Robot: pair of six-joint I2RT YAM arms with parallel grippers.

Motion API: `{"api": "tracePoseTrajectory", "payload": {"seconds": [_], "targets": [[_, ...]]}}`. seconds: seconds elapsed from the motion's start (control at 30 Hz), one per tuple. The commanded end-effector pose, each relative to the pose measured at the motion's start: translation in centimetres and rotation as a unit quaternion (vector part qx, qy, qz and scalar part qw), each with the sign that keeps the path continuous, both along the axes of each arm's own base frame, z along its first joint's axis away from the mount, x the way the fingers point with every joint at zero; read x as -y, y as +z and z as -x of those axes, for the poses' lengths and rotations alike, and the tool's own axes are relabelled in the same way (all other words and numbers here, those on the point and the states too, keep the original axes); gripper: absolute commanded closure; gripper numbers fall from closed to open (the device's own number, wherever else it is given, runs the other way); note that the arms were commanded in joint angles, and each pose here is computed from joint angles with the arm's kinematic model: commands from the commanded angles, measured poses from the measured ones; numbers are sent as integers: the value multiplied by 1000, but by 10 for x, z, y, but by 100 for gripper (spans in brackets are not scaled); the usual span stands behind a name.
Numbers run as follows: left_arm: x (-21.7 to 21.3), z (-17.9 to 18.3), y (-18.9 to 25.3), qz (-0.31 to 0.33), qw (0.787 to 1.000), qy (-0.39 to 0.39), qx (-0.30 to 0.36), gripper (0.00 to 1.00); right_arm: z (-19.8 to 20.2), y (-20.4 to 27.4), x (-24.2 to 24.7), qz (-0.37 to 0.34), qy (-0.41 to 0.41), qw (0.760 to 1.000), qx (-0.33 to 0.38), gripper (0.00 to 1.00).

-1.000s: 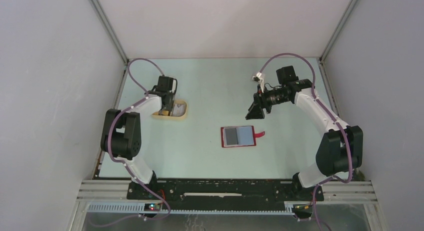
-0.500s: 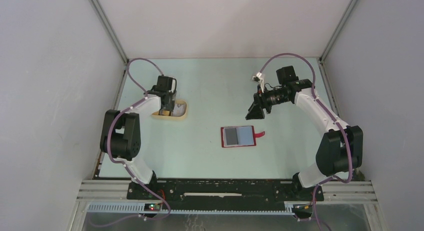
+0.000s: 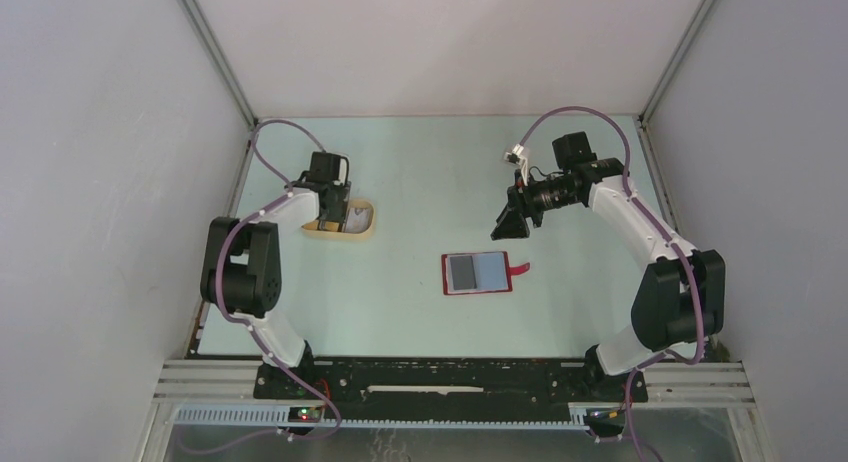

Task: Put the credit cards into the card holder
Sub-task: Pick up the credit card from the storage box.

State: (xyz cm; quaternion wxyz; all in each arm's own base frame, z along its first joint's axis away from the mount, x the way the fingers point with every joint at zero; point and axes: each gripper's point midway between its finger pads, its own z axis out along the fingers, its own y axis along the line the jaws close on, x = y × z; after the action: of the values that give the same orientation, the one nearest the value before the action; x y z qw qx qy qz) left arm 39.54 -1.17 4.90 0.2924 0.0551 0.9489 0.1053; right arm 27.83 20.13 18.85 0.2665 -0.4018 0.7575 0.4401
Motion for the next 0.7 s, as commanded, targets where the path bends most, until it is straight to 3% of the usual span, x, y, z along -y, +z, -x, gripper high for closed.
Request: {"api": "tracePoseTrajectory", "payload": {"seconds": [0.0,0.67], "targets": [[-1,-16,11,2,1000,9,23,48,-1,5,-1,-11,7,1000,8,29],[-16,-12,43,-24,997,43,59,54,0,7,-1,-12,9,1000,10,29]]}}
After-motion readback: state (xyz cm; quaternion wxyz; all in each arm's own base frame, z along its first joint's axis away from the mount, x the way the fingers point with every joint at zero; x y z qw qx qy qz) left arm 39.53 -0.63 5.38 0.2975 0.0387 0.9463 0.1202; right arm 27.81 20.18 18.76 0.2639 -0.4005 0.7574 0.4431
